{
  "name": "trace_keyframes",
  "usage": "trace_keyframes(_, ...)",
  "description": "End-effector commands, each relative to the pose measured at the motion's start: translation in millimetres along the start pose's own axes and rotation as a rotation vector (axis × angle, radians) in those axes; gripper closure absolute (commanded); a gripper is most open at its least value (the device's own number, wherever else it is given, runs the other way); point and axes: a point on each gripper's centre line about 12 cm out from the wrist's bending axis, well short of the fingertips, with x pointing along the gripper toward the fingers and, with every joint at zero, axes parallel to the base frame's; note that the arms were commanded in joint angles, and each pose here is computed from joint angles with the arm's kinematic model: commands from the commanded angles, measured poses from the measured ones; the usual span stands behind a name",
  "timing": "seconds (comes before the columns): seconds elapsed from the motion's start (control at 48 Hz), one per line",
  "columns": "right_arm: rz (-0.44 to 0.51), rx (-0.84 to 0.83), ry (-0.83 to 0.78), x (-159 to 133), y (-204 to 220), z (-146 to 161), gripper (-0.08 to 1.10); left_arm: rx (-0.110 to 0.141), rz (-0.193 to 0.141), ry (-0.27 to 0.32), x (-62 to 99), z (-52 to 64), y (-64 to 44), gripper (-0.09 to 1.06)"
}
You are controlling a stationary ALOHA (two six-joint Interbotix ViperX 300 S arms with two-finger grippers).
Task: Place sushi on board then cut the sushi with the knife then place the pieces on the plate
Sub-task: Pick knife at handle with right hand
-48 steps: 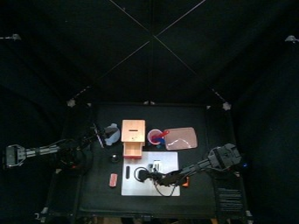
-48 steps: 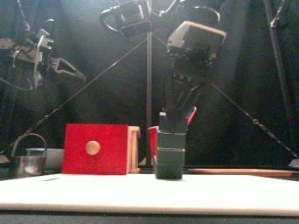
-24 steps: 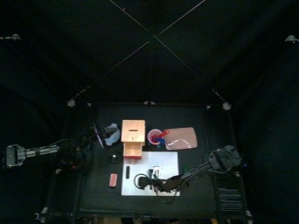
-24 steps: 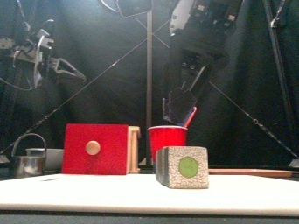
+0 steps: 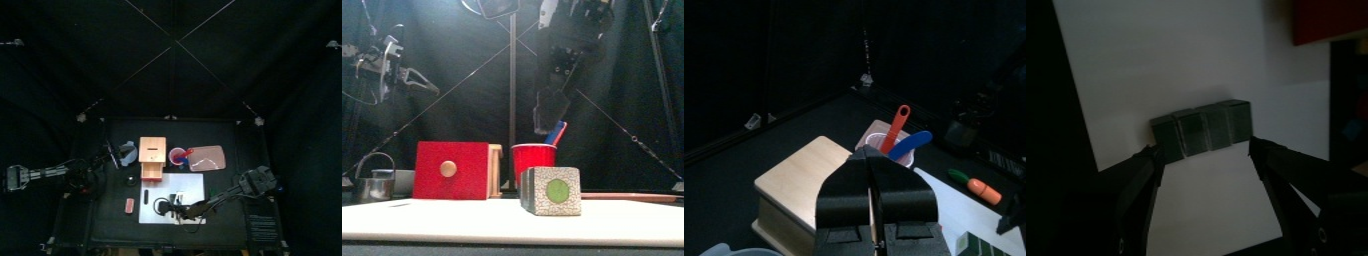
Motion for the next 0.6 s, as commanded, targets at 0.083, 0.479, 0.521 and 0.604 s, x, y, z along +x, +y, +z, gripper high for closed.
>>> trace_keyframes(0.083,-0.006,0.125,-0.108,-54,-63,-2,0.07,-0.002,-0.022,-0.017,2.2,5.5,-5.8,0.86)
trace_keyframes(0.479,0.009,0.545,-0.272,-99,-210,-71,0.08,0.01,-0.029,-0.044,4.4,13.9,-8.5,0.86)
trace_keyframes(0.521,-0.003,0.599,-0.28,-102,-223,-79,0.08,0.01,-0.029,-0.043,4.4,13.7,-8.5,0.86)
trace_keyframes(0.604,-0.028,0.716,-0.282,-105,-248,-93,0.08,0.01,-0.028,-0.038,4.3,12.3,-8.1,0.86)
